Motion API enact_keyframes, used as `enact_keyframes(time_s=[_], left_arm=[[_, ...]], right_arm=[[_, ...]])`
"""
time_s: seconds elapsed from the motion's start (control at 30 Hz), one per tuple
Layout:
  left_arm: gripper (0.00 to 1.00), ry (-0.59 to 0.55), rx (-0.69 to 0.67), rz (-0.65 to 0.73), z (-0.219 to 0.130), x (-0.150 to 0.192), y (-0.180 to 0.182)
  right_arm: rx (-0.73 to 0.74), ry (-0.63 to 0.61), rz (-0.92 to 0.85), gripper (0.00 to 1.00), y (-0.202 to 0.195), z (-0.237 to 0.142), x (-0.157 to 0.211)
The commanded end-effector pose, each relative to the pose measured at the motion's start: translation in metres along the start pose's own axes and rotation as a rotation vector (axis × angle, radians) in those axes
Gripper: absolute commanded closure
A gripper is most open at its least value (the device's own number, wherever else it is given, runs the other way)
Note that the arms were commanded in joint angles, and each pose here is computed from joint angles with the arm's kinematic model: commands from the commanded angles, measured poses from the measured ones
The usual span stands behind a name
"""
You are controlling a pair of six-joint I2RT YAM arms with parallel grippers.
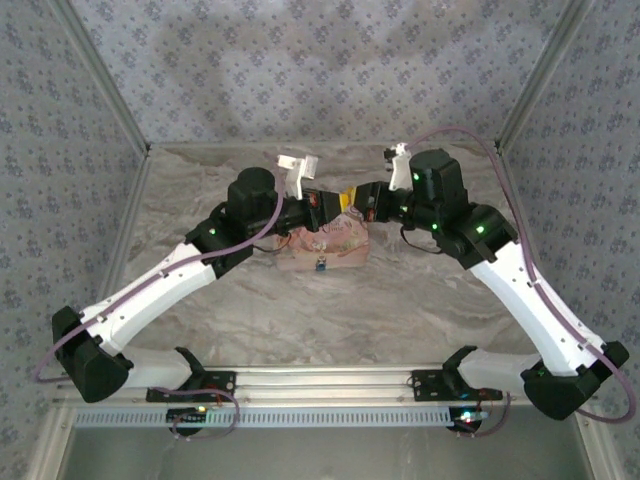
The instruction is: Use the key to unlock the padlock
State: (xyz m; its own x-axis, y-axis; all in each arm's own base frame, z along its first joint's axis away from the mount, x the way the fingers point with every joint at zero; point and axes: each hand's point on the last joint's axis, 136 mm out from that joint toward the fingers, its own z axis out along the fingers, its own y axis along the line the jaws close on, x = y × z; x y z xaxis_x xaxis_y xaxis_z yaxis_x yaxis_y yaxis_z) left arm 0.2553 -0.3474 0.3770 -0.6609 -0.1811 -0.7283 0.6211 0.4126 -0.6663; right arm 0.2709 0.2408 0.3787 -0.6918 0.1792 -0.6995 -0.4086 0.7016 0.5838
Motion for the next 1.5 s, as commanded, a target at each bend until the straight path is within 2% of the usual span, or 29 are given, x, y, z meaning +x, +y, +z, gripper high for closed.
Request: enact_keyframes(time_s=[0.0,0.13,0.33,0.5,0.6,0.73,0.9,0.97,1.07,1.27,1.37,1.47], left_arm=[[1.00,-0.050,-0.020,0.031,-0.012,-0.016,-0.004],[1.00,-0.001,-0.056,0.019,-0.016,-0.009,0.004],[1.00,0.134,-0.125,-0.002,-0.019,0.013,0.022],[1.00,0.244,-0.133,-0.024,-0.019,0.033,0.030],[1.00,0.298,-0.123,-0.032,-0.018,0.041,0.030],[1.00,0.344,-0.105,-0.038,-0.017,0.048,0.027],[1.00,0.390,-0.076,-0.043,-0.016,0.053,0.023],[1.00,0.412,-0.055,-0.045,-0.015,0.055,0.019],[1.00,0.434,-0.022,-0.046,-0.014,0.057,0.014],[1.00,0.437,0.007,-0.038,-0.015,0.056,0.007],[1.00,0.450,0.045,-0.043,-0.014,0.058,0.002],[1.00,0.461,0.076,-0.045,-0.013,0.059,-0.003]], right_arm=[[-0.065,0.020,0.011,0.88,0.012,-0.011,0.008],[-0.047,0.023,0.019,0.66,-0.001,-0.016,0.016],[-0.001,-0.009,0.052,0.47,-0.035,-0.031,0.026],[0.047,-0.073,0.064,0.25,-0.065,-0.041,0.033],[0.060,-0.099,0.060,0.00,-0.075,-0.044,0.033],[0.095,-0.131,0.235,0.00,-0.096,-0.046,0.033],[0.024,-0.041,0.249,0.01,-0.102,-0.037,0.035],[-0.061,-0.015,0.227,0.18,-0.093,-0.031,0.035],[-0.127,0.000,0.203,0.29,-0.086,-0.025,0.038],[-0.205,-0.107,0.107,0.37,-0.073,-0.035,0.038],[-0.315,-0.050,0.088,0.38,-0.053,-0.037,0.041],[-0.382,-0.001,0.074,0.44,-0.041,-0.031,0.047]])
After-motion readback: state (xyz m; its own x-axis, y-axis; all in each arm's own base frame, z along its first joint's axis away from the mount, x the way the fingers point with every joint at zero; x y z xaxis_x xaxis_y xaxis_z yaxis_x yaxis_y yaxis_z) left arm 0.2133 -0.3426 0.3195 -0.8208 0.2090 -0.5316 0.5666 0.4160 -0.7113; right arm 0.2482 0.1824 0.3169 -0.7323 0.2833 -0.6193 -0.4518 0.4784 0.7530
